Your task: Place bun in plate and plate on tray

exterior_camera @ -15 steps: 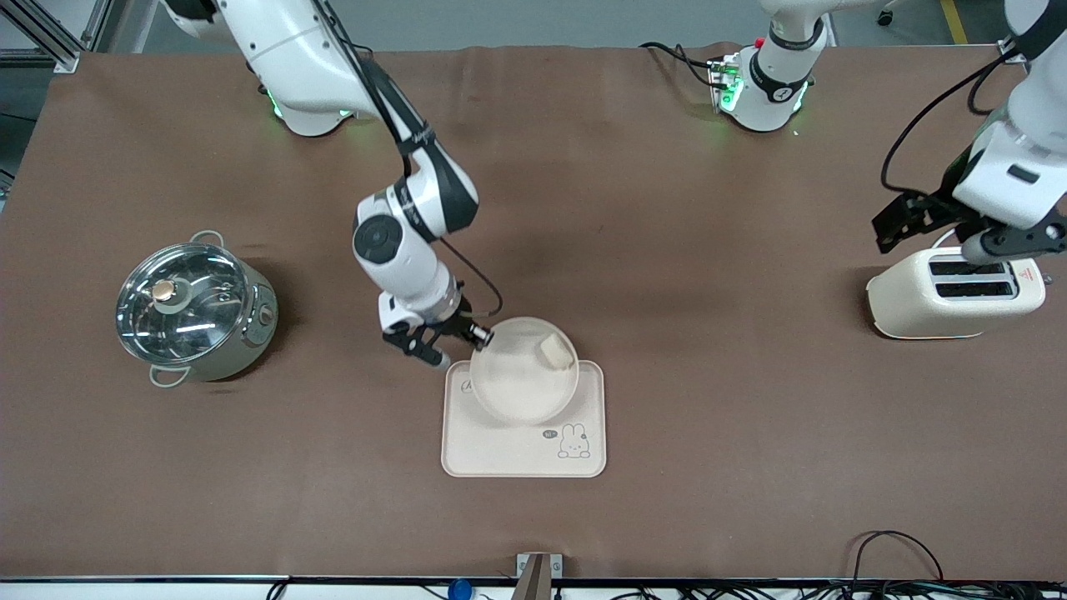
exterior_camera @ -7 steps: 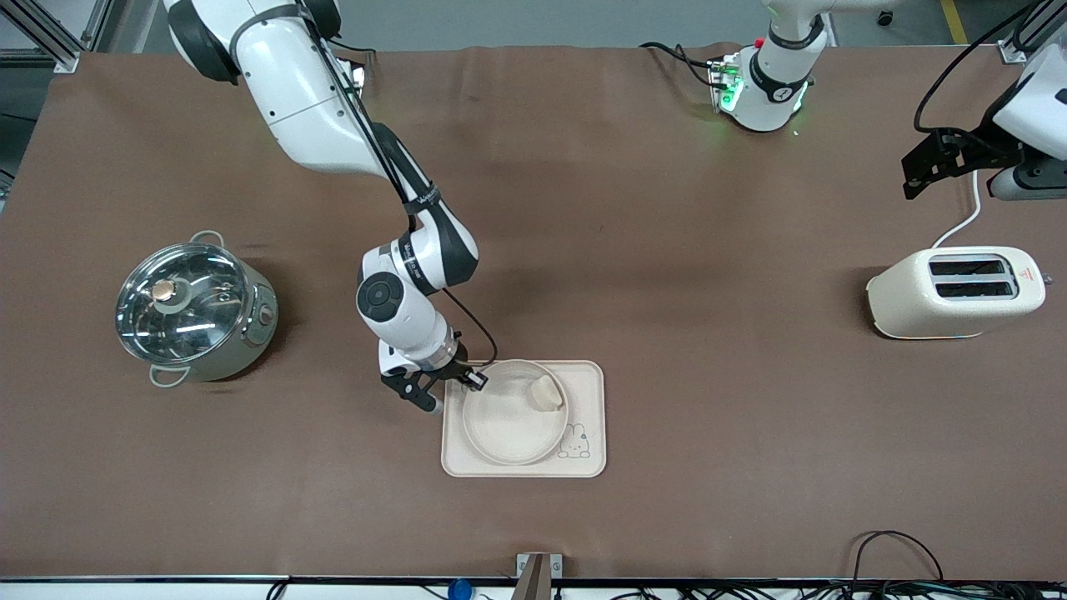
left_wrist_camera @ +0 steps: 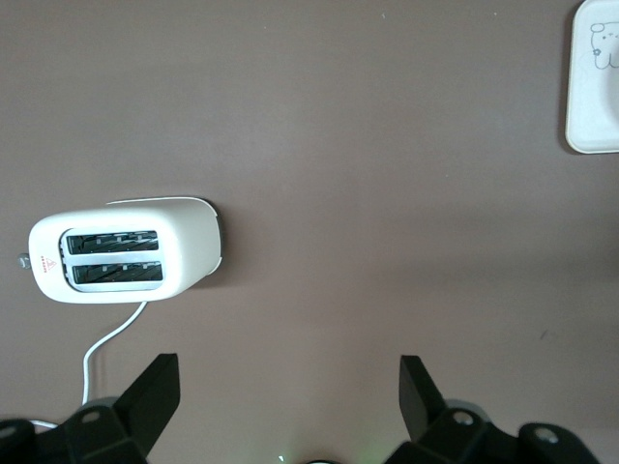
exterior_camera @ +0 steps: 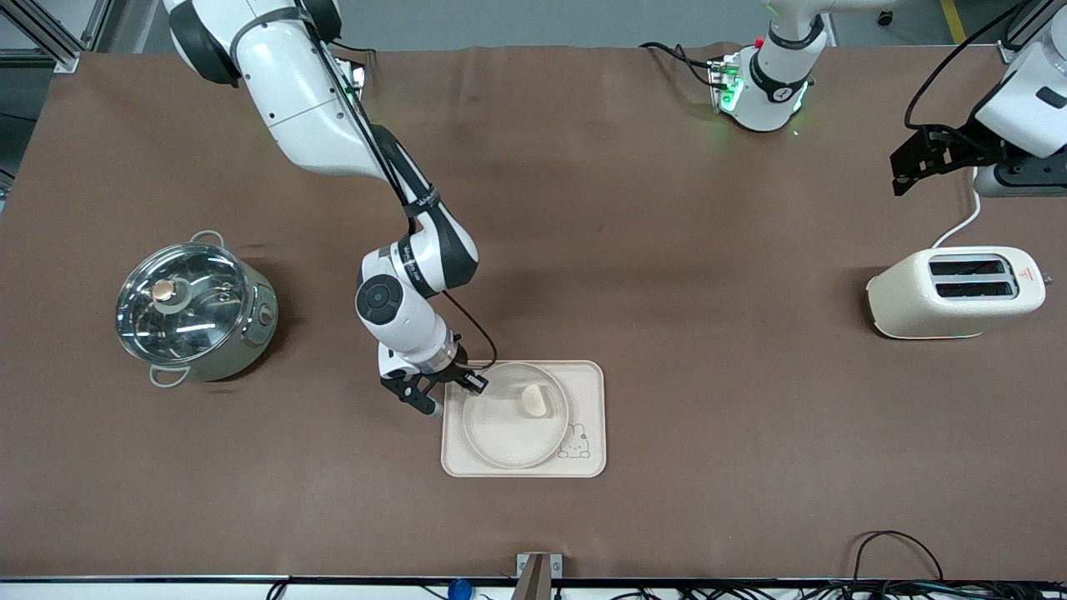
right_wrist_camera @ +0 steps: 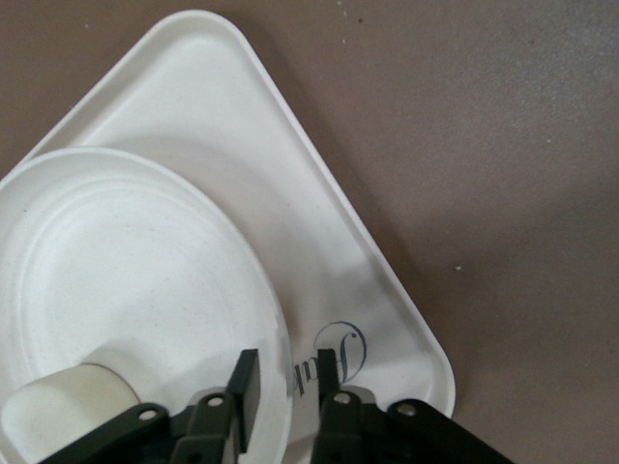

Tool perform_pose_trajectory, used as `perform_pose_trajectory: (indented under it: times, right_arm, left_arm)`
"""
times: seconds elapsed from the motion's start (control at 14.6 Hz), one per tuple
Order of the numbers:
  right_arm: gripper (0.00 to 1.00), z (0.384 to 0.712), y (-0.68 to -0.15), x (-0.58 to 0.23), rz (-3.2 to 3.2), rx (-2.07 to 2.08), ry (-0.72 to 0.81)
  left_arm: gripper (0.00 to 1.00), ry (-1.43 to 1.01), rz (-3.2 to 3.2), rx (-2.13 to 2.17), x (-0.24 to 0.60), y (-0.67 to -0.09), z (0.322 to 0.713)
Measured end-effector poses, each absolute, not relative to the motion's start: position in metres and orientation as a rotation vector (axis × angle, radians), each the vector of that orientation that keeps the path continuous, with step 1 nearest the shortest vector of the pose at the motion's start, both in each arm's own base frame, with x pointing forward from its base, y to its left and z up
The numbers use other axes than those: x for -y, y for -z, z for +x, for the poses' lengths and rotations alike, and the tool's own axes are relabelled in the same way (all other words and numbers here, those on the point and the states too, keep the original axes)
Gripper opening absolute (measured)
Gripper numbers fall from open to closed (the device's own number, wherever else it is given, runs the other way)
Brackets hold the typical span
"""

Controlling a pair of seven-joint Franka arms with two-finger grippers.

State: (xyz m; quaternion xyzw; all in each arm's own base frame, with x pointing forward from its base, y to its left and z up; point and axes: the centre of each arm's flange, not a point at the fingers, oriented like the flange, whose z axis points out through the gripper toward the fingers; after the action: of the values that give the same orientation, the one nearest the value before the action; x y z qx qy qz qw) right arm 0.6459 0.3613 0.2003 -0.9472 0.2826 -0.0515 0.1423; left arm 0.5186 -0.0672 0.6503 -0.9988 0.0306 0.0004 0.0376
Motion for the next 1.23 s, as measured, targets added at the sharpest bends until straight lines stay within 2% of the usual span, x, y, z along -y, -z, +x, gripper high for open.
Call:
perform_pose_trajectory:
  times: [0.27,0.41,0.55,0.75,1.03,1.23]
  right_arm:
    - [0.77,0.661,-0.243,-0.36,-2.692,-0.8,0.203]
    - [0.97,0.663,-0.288,-0.347,-2.746,-0.721,0.139]
    - [1.0,0.665,-0.347,-0.31,-2.826,-0.642,0.045]
    - [1.0,0.654,-0.447,-0.23,-3.003,-0.513,-0.005]
    - [1.0,0.61,-0.558,-0.12,-3.131,-0.339,-0.111]
    - [1.0,0.577,-0.61,-0.044,-3.155,-0.239,-0.158]
  left_arm:
    - [1.0,-0.008,-3.08,-0.096,0.069,-0.649,0.519]
    - [1.0,-0.009,-3.085,-0.097,0.07,-0.649,0.518]
    - [1.0,-0.009,-3.086,-0.096,0.069,-0.649,0.518]
    - [1.0,-0.007,-3.086,-0.096,0.069,-0.649,0.518]
    - [1.0,-0.005,-3.086,-0.096,0.069,-0.65,0.518]
    - [1.0,-0.004,-3.091,-0.098,0.07,-0.651,0.518]
